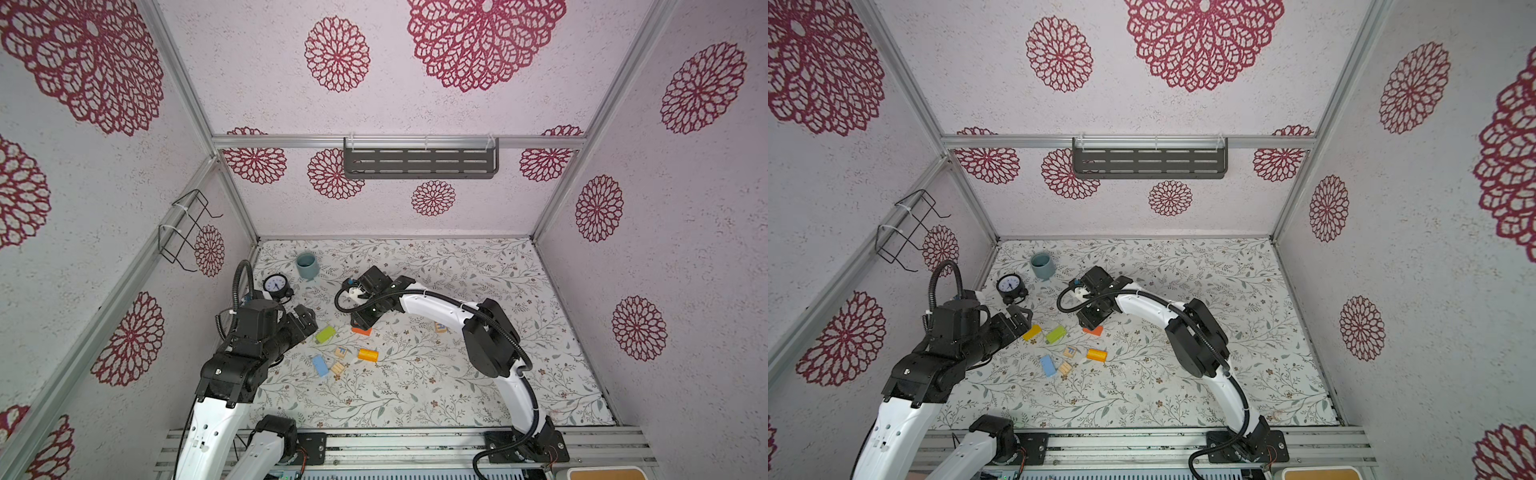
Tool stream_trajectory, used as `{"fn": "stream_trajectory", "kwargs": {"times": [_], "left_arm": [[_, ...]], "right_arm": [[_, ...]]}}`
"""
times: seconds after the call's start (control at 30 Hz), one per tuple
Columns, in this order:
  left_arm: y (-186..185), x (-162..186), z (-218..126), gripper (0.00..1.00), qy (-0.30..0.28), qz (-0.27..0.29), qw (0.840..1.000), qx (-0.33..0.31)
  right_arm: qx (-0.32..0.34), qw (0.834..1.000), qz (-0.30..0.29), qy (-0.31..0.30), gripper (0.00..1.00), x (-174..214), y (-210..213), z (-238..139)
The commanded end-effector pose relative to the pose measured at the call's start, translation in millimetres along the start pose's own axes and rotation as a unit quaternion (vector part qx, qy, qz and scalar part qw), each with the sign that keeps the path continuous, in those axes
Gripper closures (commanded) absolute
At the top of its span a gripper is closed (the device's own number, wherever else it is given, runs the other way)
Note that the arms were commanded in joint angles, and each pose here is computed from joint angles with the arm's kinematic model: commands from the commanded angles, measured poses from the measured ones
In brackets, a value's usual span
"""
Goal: Build the wood block tower
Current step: 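Move the right gripper to the red block and grasp it while the left arm withdraws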
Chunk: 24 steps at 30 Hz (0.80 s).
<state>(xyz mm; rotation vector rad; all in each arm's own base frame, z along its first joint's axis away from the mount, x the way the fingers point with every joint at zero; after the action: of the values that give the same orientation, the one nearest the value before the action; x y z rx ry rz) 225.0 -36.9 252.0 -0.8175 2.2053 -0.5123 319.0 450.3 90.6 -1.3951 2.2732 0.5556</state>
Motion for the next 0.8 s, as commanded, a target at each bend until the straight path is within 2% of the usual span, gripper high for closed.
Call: {"fn": "stream_trajectory", "kwargs": {"times": [0.0,0.27,0.77], "left_arm": [[-1,-2,-4,0.03,0.000,0.005,1.000,0.005],[-1,-3,-1,0.03,0.004,-0.002,1.000,0.008],[-1,-4,1,0.03,0.005,-0.007,1.000,0.009]], "right_arm": [[0.019,0.999,-0.020,0.020,0.44,5,-1,1],[0.031,0.999,-0.019,0.037,0.45,12,-4,14],[0.063,0.993,-0.056,0.078,0.49,29,0,30]]}}
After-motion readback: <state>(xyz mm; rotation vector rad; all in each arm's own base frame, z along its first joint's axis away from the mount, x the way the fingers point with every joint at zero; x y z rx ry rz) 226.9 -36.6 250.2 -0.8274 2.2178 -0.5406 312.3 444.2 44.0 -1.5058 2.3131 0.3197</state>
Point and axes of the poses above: each gripper's point midway between its finger pads, its own z axis out along the fingers, its own y axis along the line the jaws close on, x = y × z, the point moved 1 cm from there along -z, back along the fingers, and after that the axes turned 8 degrees about -z, right-handed, at the moved point
